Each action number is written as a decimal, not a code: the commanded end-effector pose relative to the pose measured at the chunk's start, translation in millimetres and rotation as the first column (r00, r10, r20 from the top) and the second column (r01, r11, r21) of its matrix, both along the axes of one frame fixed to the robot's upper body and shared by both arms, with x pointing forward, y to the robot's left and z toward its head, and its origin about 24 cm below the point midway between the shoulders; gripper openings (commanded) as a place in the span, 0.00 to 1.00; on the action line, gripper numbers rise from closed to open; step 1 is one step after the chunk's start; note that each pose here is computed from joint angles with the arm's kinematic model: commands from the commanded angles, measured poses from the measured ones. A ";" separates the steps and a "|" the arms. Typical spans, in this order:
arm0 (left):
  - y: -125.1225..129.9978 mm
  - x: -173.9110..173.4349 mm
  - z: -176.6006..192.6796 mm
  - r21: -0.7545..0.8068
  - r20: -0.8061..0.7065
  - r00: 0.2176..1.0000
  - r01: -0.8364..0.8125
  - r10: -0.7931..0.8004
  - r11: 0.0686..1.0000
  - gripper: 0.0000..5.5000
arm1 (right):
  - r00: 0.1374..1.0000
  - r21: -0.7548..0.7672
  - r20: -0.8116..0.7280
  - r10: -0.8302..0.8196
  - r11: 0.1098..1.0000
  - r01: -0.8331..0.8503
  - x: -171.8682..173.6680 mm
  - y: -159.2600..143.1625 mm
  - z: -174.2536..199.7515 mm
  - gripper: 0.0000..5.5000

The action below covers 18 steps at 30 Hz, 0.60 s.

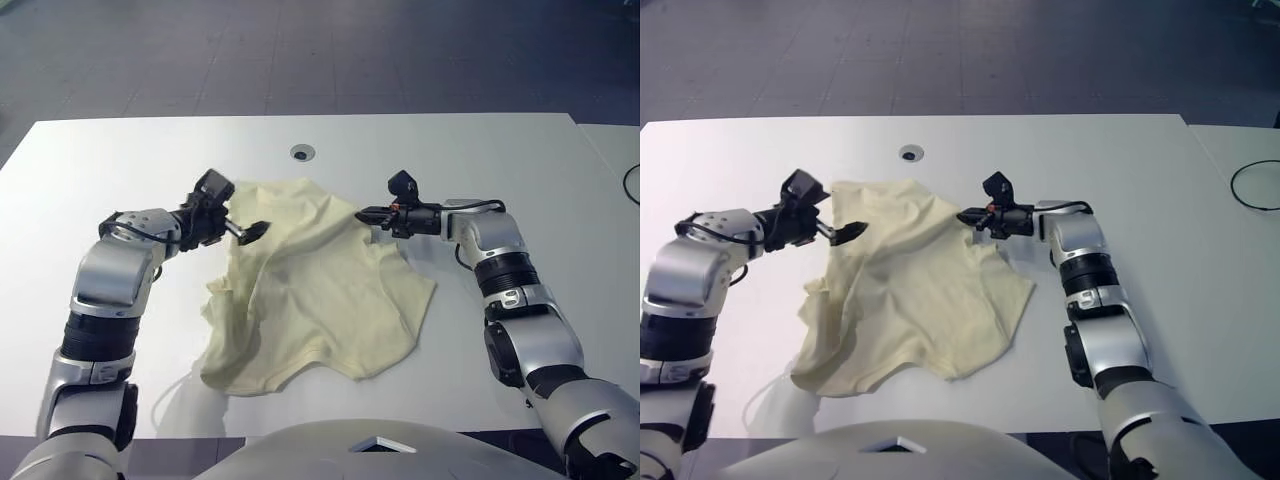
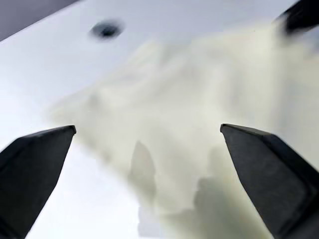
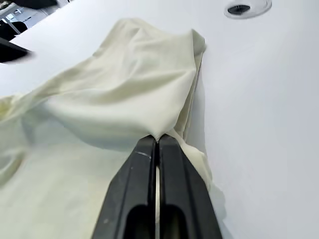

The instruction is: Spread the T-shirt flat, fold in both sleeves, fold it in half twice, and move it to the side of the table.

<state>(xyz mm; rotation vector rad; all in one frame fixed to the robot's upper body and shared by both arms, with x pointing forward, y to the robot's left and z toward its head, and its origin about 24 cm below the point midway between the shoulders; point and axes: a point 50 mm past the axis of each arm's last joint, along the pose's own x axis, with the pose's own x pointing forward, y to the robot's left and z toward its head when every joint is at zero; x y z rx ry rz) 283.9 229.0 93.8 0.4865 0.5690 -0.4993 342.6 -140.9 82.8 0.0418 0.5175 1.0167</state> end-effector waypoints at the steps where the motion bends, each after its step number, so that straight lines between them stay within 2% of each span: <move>1: 3.0 -8.7 -28.4 0.094 -0.045 0.999 0.024 -0.020 0.995 0.98 | 0.997 0.034 0.063 0.034 0.999 -0.036 -6.2 9.8 21.6 0.00; 7: -5.1 -16.3 -41.5 0.108 -0.060 0.997 0.059 -0.052 0.992 0.98 | 0.978 0.046 0.068 0.197 0.979 -0.201 -46.9 46.7 40.9 0.00; 11: -2.7 -15.5 -42.0 0.127 -0.058 0.997 0.059 -0.052 0.990 0.98 | 0.963 -0.021 -0.003 0.271 0.962 -0.271 -76.7 66.8 26.9 0.00; 18: -1.4 -14.9 -42.8 0.147 -0.059 0.997 0.065 -0.057 0.987 0.98 | 0.948 -0.101 -0.034 0.318 0.942 -0.319 -96.8 85.4 10.1 0.00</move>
